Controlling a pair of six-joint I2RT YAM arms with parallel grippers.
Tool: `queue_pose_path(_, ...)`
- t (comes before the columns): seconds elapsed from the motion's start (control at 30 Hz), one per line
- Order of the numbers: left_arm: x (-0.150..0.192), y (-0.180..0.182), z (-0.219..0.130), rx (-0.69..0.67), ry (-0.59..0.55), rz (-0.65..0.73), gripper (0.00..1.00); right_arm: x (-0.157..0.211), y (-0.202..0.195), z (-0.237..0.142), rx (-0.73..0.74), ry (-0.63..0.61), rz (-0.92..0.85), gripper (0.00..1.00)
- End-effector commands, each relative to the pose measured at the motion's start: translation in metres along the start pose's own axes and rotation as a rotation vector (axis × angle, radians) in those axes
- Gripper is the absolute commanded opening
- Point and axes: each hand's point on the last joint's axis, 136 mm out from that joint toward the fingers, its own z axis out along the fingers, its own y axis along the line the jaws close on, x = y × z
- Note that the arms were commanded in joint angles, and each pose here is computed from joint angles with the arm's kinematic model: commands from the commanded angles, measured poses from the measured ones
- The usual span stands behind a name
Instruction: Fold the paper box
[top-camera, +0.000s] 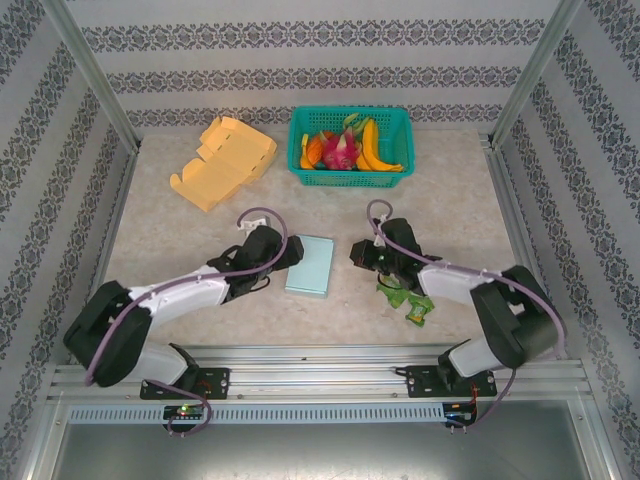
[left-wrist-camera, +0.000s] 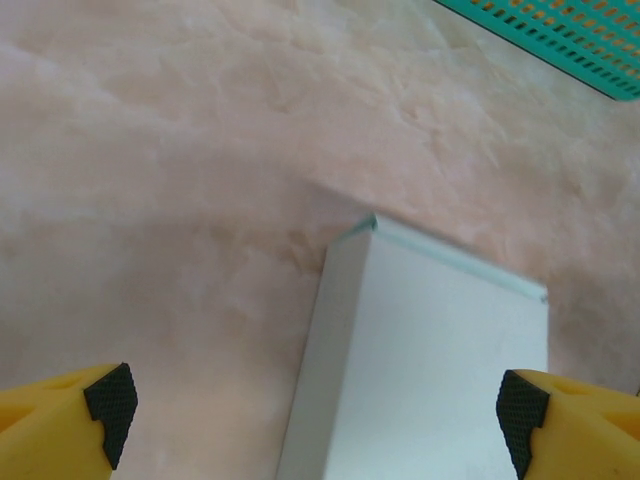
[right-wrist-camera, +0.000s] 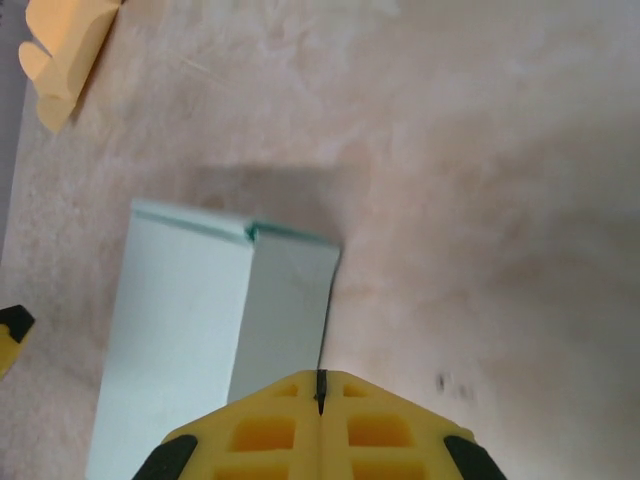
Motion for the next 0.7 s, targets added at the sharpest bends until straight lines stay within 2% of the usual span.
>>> queue_pose_path(0.0, -0.020, -0.023, 0.017, 0.080, -0.020, 0.049, 0.94, -0.001, 0.002, 0.019, -0.039, 0.085, -0.012, 0.00)
queue_pose_path(0.17, -0.028, -0.034, 0.038, 0.077, -0.013, 0.087, 0.94, -0.011, -0.002, 0.046, -0.067, 0.134, 0.024, 0.00)
queue_pose_path(0.43, -0.009, -0.036, 0.071, 0.064, 0.070, 0.097, 0.94, -0.002, -0.009, 0.060, -0.076, 0.188, 0.035, 0.00)
queue_pose_path(0.67, 0.004, -0.060, 0.082, 0.167, 0.122, 0.069, 0.92, 0.002, -0.015, 0.069, -0.069, 0.210, 0.042, 0.00)
